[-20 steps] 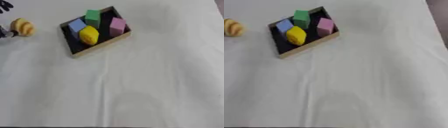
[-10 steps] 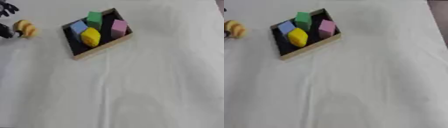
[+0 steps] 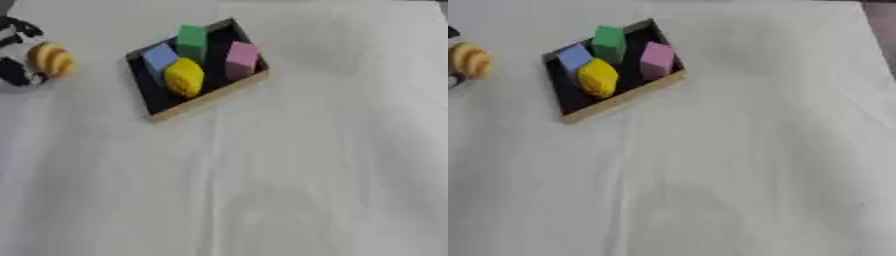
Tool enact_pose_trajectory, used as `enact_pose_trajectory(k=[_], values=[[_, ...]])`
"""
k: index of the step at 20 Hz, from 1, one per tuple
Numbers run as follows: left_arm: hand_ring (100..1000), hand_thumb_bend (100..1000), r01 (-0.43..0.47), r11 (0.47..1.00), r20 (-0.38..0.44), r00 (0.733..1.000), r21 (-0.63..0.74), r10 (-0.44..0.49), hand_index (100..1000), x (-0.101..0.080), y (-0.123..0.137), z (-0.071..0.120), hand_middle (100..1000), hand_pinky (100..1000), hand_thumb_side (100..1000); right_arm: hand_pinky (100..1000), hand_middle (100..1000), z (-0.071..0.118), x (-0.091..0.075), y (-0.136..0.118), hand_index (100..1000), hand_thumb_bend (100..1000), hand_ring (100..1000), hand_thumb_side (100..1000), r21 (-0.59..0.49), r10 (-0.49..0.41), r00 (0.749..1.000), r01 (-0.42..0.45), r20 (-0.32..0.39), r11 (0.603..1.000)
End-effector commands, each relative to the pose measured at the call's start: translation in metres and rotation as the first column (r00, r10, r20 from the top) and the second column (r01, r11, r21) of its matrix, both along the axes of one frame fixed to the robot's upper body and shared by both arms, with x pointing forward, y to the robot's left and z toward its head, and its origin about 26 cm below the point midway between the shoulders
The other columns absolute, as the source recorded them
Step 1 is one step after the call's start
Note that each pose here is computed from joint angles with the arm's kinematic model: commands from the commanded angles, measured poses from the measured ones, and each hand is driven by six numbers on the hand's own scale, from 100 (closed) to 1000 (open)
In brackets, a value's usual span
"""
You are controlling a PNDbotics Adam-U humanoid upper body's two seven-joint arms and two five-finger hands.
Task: Pick up objects on the table and place them in the box.
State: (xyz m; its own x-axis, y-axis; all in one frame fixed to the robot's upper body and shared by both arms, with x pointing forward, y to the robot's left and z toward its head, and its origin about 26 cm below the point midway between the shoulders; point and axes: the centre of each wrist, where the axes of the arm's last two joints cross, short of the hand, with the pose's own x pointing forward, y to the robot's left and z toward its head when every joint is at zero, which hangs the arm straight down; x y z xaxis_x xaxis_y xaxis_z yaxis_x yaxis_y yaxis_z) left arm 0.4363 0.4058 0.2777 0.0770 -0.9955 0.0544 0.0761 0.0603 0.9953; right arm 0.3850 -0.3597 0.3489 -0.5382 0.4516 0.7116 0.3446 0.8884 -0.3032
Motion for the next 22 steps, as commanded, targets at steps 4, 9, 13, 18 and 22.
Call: enact_pose_trajectory(k=[4, 9, 13, 18, 22], values=[[843, 283, -0.013, 1.000, 0.031, 0.999, -0.003, 0.013, 894, -0.001, 0.004, 0.017, 817, 821, 100, 947, 865, 0.018, -0.009, -0.003, 843, 100, 880, 655, -0.014, -0.015, 0.998, 0.015, 0.054, 1.000], [799, 164, 0.000, 1.000, 0.048, 0.999, -0.006, 0.000, 834, 0.002, 0.001, 0.017, 749, 788, 100, 948, 863, 0.018, -0.009, -0.004, 842, 100, 879, 660, -0.008, -0.023, 0.998, 0.023, 0.052, 1.000], [717, 100, 0.001, 1.000, 0.104, 0.995, 0.009, -0.002, 698, 0.001, 0.000, 0.021, 634, 740, 116, 948, 862, 0.016, -0.009, -0.006, 842, 100, 878, 669, -0.002, -0.030, 0.998, 0.030, 0.047, 1.000], [666, 100, -0.004, 0.999, 0.216, 0.976, 0.035, -0.004, 627, -0.002, -0.004, 0.031, 591, 698, 145, 949, 861, 0.014, -0.009, -0.007, 842, 100, 878, 670, 0.003, -0.034, 0.999, 0.034, 0.041, 0.999], [652, 100, 0.055, 0.998, 0.299, 0.952, 0.042, -0.065, 631, -0.009, -0.017, 0.045, 589, 689, 155, 949, 861, 0.014, -0.009, -0.008, 841, 100, 876, 667, 0.006, -0.031, 0.999, 0.030, 0.041, 1.000]])
